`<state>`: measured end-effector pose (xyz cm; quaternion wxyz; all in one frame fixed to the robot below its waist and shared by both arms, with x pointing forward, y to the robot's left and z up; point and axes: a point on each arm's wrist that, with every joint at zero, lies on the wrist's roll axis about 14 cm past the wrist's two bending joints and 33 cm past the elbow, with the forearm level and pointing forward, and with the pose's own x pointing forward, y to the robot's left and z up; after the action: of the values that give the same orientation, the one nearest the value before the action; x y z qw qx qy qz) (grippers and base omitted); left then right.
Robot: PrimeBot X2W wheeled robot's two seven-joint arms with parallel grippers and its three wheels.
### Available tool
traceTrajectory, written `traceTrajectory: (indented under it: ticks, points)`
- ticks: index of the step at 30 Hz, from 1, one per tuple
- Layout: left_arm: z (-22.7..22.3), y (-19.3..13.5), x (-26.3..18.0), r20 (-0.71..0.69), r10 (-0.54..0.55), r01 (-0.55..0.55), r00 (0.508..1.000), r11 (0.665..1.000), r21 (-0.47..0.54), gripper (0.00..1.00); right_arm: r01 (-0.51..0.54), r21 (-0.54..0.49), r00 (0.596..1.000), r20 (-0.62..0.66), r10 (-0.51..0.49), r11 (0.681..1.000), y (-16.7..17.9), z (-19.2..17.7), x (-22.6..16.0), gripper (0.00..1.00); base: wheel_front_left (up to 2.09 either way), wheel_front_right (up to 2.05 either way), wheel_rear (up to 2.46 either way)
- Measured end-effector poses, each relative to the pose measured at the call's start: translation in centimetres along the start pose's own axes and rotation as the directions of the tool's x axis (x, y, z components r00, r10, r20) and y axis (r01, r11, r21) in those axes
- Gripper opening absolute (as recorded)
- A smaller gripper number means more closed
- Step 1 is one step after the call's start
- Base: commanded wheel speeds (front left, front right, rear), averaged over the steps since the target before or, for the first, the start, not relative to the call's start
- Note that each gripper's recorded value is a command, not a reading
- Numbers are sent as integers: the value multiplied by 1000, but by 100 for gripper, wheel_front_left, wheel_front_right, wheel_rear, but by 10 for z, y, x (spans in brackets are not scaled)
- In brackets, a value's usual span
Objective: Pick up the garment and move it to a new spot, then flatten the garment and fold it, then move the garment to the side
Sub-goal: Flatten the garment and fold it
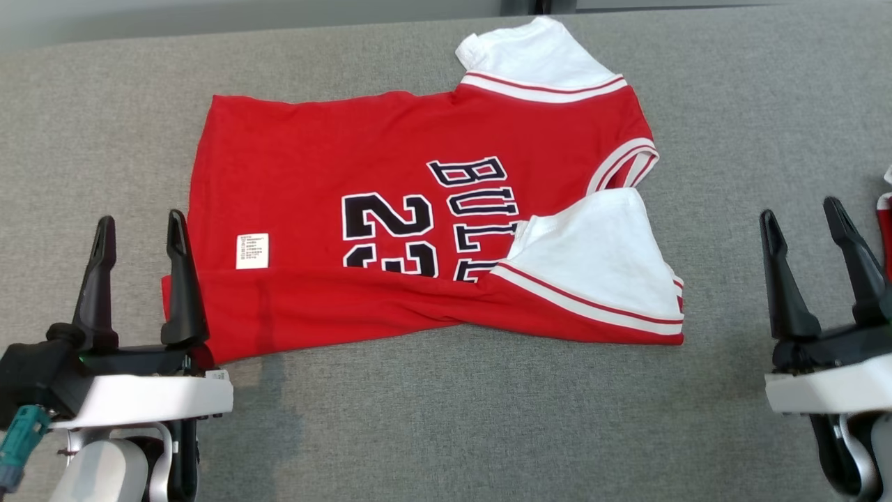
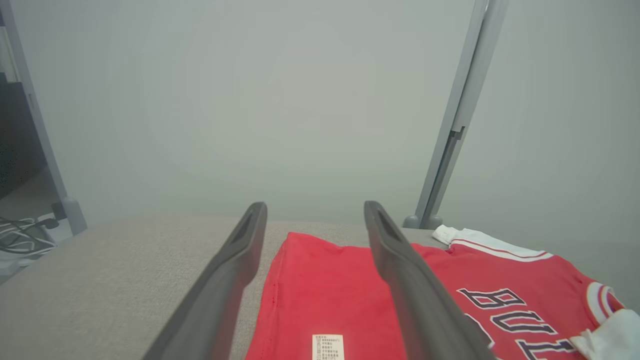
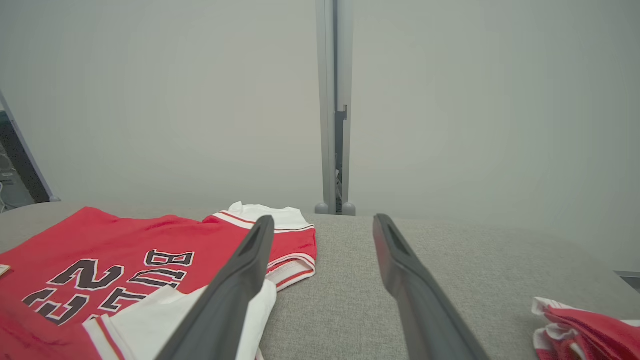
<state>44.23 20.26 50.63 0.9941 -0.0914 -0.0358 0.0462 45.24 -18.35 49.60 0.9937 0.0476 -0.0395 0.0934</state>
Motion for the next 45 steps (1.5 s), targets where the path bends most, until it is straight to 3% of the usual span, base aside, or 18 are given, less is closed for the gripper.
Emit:
traceTrajectory:
  ticks: [13, 26, 31, 36, 38, 42, 45]
  points:
    - [-3, 9, -19, -20, -54, 56, 998, 994, 99, 100, 34, -2, 999, -19, -34, 999, 10, 5, -29, 100, 0, 0, 0]
    - [-24, 14, -28, -87, -53, 61, 995, 994, 95, 100, 22, 9, 998, -64, -22, 1000, 14, -5, -26, 100, 0, 0, 0]
    - [-63, 18, -43, -237, -34, 54, 971, 996, 78, 100, 3, 30, 988, -155, 1, 1000, 19, -28, -26, 100, 0, 0, 0]
    - [-107, 29, -62, -384, 2, 3, 923, 1000, 12, 100, -33, 57, 955, -294, 48, 998, 30, -69, -29, 100, 0, 0, 0]
    - [-132, 35, -73, -468, 20, -36, 883, 999, -25, 100, -61, 97, 928, -361, 92, 993, 43, -92, -31, 100, 0, 0, 0]
    - [-146, 39, -71, -510, 24, -75, 860, 994, -79, 100, -78, 138, 890, -437, 132, 987, 55, -119, -35, 100, 0, 0, 0]
    - [-152, 40, -69, -530, 11, -85, 848, 990, -116, 100, -73, 158, 885, -445, 137, 985, 56, -127, -30, 100, 0, 0, 0]
